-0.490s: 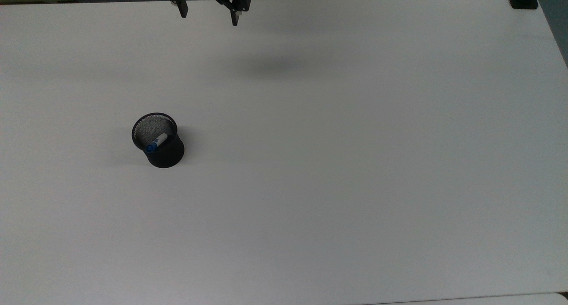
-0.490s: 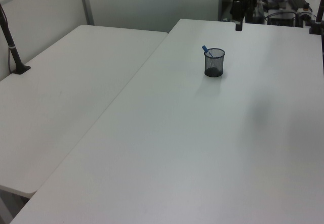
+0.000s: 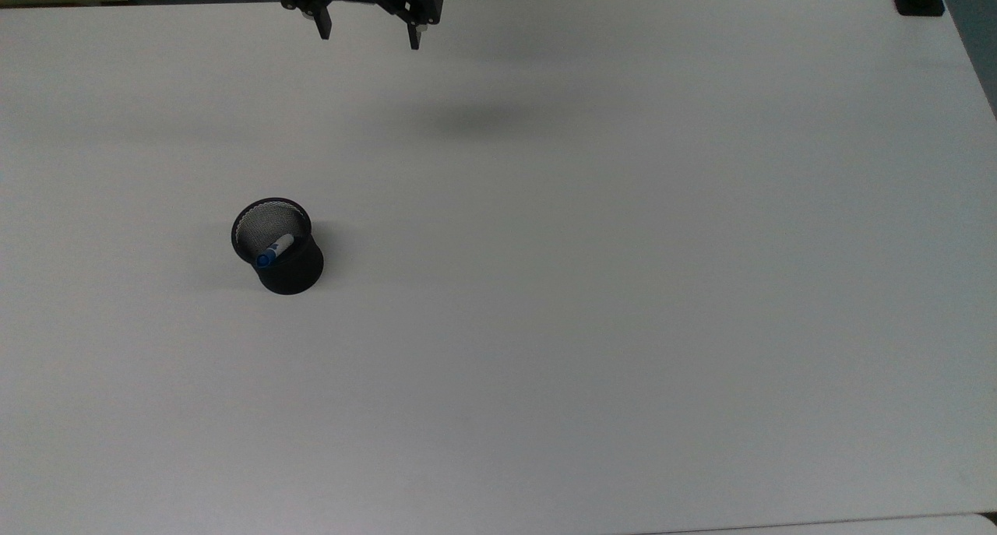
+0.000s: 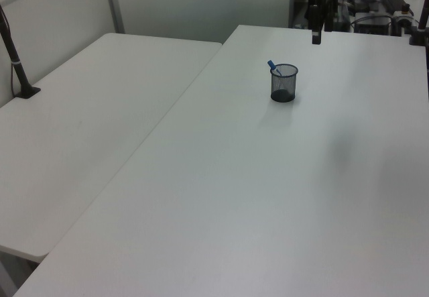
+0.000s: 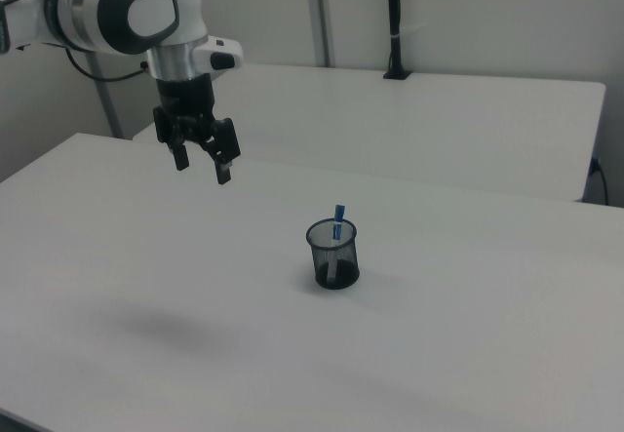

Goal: Remove the marker
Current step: 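Move the gripper down over the black mesh cup toward the marker, then lower the gripper and close it on the blue-capped marker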

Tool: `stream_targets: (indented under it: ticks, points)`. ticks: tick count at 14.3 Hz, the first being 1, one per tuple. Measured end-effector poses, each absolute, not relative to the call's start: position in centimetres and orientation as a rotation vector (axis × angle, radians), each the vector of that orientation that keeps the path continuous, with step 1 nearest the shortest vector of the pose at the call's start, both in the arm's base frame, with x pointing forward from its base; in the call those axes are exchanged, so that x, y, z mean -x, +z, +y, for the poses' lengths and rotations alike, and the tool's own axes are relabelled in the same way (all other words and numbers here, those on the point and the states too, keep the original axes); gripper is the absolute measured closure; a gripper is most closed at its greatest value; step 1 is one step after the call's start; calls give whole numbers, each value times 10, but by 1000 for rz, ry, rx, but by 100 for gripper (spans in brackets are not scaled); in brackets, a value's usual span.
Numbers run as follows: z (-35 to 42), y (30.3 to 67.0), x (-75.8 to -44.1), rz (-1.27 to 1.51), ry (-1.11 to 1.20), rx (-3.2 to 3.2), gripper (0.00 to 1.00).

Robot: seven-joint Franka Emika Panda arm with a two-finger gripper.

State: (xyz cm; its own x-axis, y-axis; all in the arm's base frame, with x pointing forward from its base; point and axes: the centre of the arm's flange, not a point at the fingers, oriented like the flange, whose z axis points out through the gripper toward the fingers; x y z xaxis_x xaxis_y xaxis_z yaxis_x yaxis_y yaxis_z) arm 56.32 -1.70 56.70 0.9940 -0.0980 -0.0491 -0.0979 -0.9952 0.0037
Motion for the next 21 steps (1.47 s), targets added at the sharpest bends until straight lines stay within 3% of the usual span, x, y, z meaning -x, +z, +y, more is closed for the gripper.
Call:
stream_targets:
  ticks: [4,11,14,19,21]
  points:
    - [-17,571,-567,-154,-30,-3137,0]
    - [-64,574,-605,-263,378,-3094,0]
    - [-100,532,-635,-262,479,-3042,0]
    - [-136,470,-661,-160,470,-2989,0]
    - [-143,444,-677,-159,442,-2974,5]
